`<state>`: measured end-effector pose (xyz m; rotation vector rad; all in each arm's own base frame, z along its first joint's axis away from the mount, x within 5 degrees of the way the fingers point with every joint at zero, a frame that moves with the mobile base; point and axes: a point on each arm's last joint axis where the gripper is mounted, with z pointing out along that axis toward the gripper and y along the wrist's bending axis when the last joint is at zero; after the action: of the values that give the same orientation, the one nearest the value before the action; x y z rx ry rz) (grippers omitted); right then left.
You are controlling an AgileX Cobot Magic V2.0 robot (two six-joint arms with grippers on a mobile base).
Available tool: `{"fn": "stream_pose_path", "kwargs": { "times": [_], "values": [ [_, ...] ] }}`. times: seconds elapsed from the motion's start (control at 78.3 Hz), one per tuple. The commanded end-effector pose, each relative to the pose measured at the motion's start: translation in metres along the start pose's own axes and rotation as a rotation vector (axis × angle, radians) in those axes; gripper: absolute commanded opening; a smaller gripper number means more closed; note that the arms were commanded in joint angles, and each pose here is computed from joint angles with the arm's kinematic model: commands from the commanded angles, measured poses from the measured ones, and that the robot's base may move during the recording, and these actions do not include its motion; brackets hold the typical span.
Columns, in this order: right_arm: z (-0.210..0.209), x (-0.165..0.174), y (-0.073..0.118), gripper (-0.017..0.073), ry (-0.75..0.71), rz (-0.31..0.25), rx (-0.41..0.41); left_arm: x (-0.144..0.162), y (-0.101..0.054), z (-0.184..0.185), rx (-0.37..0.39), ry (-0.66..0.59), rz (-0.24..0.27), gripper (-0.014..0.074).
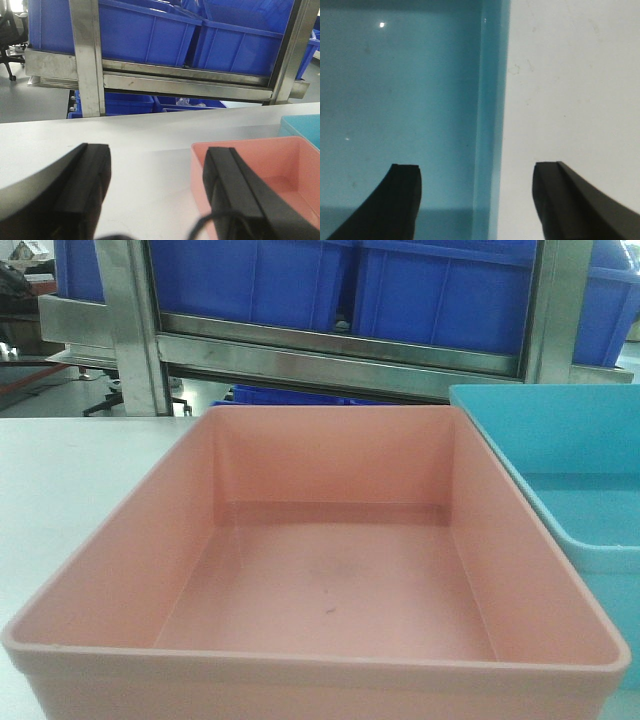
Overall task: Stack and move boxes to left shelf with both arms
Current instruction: 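Lift the blue bin with the right gripper and place it onto the pink bin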
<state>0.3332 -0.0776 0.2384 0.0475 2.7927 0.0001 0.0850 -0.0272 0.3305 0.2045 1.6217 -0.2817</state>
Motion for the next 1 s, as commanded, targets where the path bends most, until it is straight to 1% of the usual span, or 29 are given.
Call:
{"fn": "stream_pose_path", "kwargs": {
  "times": [0.0,0.14,0.319,0.37,0.409,0.498,0.523,0.549,0.613,0.728,0.906,0.983],
  "values": [
    [-0.01,-0.012,-0.006,0.0528,-0.061,-0.016,0.02,-0.016,0.001,0.0,-0.012,-0.097,0.001,0.0322],
    [0.008,-0.011,-0.007,0.049,-0.012,-0.013,0.01,-0.016,0.001,0.0,-0.012,-0.095,0.001,0.0322],
    [0.019,-0.009,-0.014,0.0385,0.021,0.004,0.008,-0.016,0.001,0.0,-0.012,-0.095,0.001,0.0322],
    [0.02,-0.008,-0.015,0.034,0.026,0.008,0.008,-0.016,0.001,0.0,-0.012,-0.095,0.001,0.0322],
    [0.021,-0.008,-0.016,0.0289,0.029,0.011,0.009,-0.016,0.001,0.0,-0.012,-0.095,0.001,0.0322],
    [0.02,-0.007,-0.018,0.0135,0.034,0.015,0.008,-0.016,0.001,0.0,-0.012,-0.095,0.001,0.0322],
    [0.019,-0.008,-0.018,0.0074,0.031,0.015,0.009,-0.016,0.001,0.0,-0.012,-0.095,0.001,0.0322],
    [0.018,-0.008,-0.018,0.0039,0.031,0.016,0.009,-0.016,0.001,0.0,-0.012,-0.095,0.001,0.0322],
    [0.012,-0.009,-0.019,0.0061,0.026,0.017,0.01,-0.016,0.001,0.0,-0.012,-0.095,0.001,0.0322],
    [-0.009,-0.014,-0.022,0.0057,-0.032,0.023,0.024,-0.016,0.001,0.0,-0.012,-0.095,0.001,0.0322],
    [-0.058,-0.02,-0.027,0.0057,-0.164,0.055,0.041,-0.016,0.001,0.0,-0.012,-0.095,0.001,0.0322],
    [-0.081,-0.02,-0.029,0.0057,-0.222,0.081,0.039,-0.016,0.001,0.0,-0.012,-0.095,0.001,0.0322]
  ]
}}
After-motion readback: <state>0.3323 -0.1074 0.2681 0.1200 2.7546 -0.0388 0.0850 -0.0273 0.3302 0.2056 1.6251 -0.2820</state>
